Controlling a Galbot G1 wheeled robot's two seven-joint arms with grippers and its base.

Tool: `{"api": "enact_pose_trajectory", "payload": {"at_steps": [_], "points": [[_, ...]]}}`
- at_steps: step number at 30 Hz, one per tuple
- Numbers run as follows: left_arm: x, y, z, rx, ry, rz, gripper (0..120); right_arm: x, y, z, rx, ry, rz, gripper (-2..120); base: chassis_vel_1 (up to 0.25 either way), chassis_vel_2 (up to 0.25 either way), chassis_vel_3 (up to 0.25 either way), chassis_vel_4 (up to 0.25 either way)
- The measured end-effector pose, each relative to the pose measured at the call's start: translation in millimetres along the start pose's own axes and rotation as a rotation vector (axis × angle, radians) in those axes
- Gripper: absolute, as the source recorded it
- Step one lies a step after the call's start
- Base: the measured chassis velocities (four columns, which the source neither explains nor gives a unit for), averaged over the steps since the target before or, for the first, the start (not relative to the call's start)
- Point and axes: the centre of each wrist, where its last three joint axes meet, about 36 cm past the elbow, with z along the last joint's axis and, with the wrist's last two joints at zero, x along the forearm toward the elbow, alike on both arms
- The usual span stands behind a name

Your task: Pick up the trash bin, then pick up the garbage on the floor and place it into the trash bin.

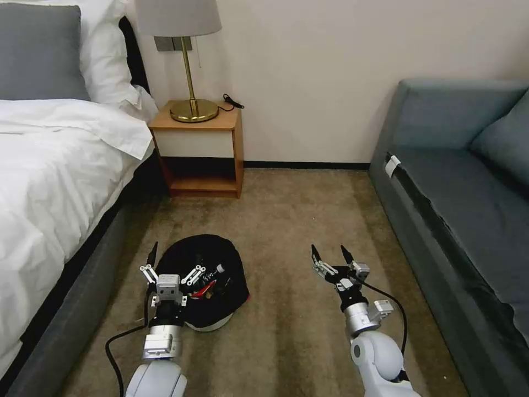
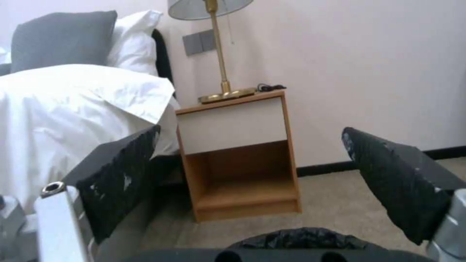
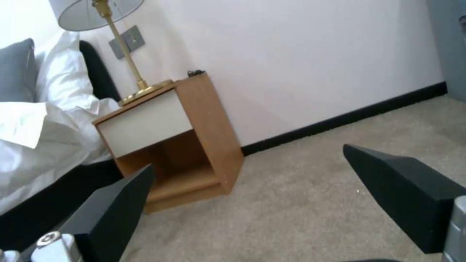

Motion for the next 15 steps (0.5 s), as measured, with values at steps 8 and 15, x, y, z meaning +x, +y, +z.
{"api": "enact_pose_trajectory", "payload": {"at_steps": [8, 15], "points": [[0.0, 0.1, 0.2, 0.001, 0.004, -0.002, 99, -0.2, -0.2, -0.2, 0.001, 0.0, -0.001, 100, 0.0, 0.0, 0.0, 0.0], [0.0, 0.2, 0.4, 0.002, 0.006, -0.003, 99, -0.4, -0.2, -0.3, 0.001, 0.0, -0.002, 100, 0.0, 0.0, 0.0, 0.0]]}}
